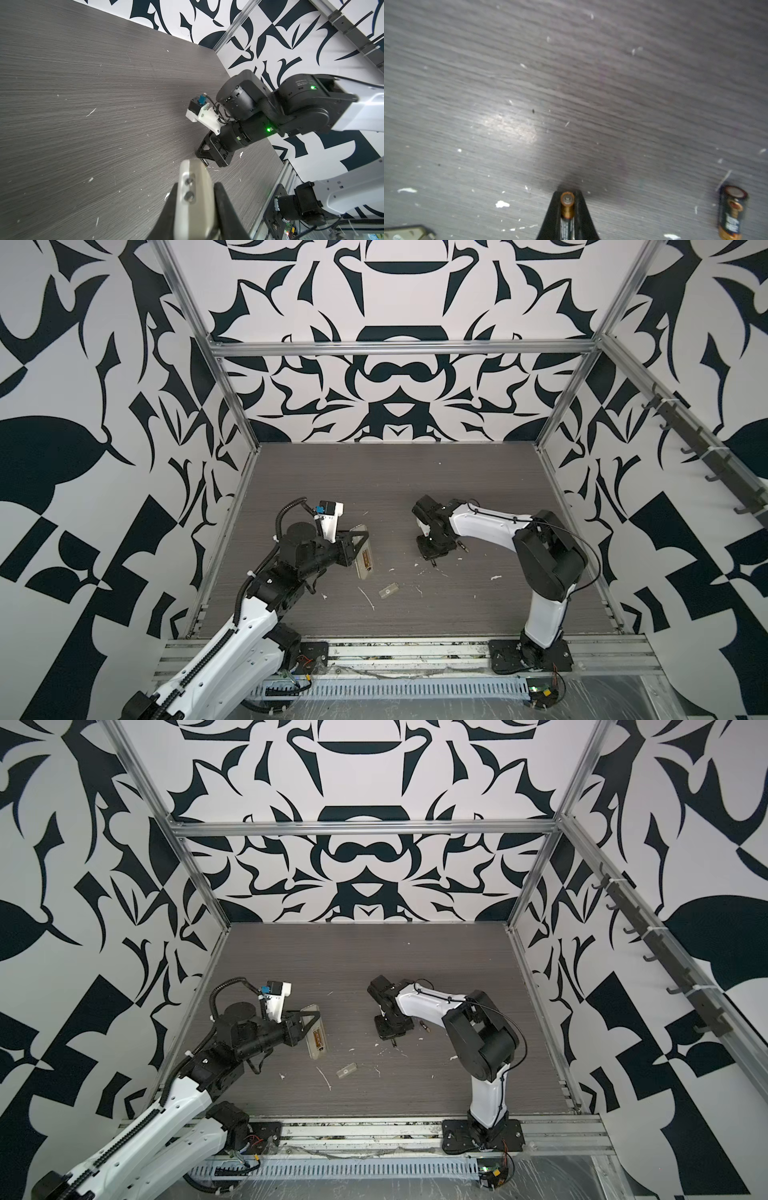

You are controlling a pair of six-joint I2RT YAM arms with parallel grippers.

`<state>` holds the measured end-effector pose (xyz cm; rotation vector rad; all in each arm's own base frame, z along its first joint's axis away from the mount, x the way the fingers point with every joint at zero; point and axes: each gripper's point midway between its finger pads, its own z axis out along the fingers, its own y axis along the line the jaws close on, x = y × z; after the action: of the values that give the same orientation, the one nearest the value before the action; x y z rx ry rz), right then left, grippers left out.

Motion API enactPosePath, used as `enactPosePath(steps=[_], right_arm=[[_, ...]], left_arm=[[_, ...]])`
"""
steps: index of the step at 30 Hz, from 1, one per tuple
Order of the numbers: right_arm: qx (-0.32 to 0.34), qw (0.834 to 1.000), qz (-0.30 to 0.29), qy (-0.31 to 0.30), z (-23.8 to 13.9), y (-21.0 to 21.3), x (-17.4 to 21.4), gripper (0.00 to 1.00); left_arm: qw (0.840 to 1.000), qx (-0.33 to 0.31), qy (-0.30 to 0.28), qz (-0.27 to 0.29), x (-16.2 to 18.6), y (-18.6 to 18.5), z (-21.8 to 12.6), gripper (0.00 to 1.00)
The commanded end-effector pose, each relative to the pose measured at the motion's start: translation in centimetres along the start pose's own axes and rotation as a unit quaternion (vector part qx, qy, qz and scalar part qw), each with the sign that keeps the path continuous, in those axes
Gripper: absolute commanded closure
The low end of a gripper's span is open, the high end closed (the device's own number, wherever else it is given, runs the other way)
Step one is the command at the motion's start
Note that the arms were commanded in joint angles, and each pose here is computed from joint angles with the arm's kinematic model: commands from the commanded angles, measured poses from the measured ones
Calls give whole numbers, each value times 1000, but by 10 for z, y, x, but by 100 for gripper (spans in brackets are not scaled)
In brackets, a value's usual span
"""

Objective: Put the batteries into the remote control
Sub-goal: 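Carry the battery with the right gripper toward the remote in the left gripper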

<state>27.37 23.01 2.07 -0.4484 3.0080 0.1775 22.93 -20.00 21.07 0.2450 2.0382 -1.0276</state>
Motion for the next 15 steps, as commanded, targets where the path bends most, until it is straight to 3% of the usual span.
enactPosePath(steps=[1,15], right_arm=[[-26,999,-7,-37,-16,8,-10,100],[-42,995,-10,-93,-42,12,-22,100]], left_arm=[[1000,8,-15,1,-11,-6,1,98],[1000,8,-11,8,-13,-8,2,98]])
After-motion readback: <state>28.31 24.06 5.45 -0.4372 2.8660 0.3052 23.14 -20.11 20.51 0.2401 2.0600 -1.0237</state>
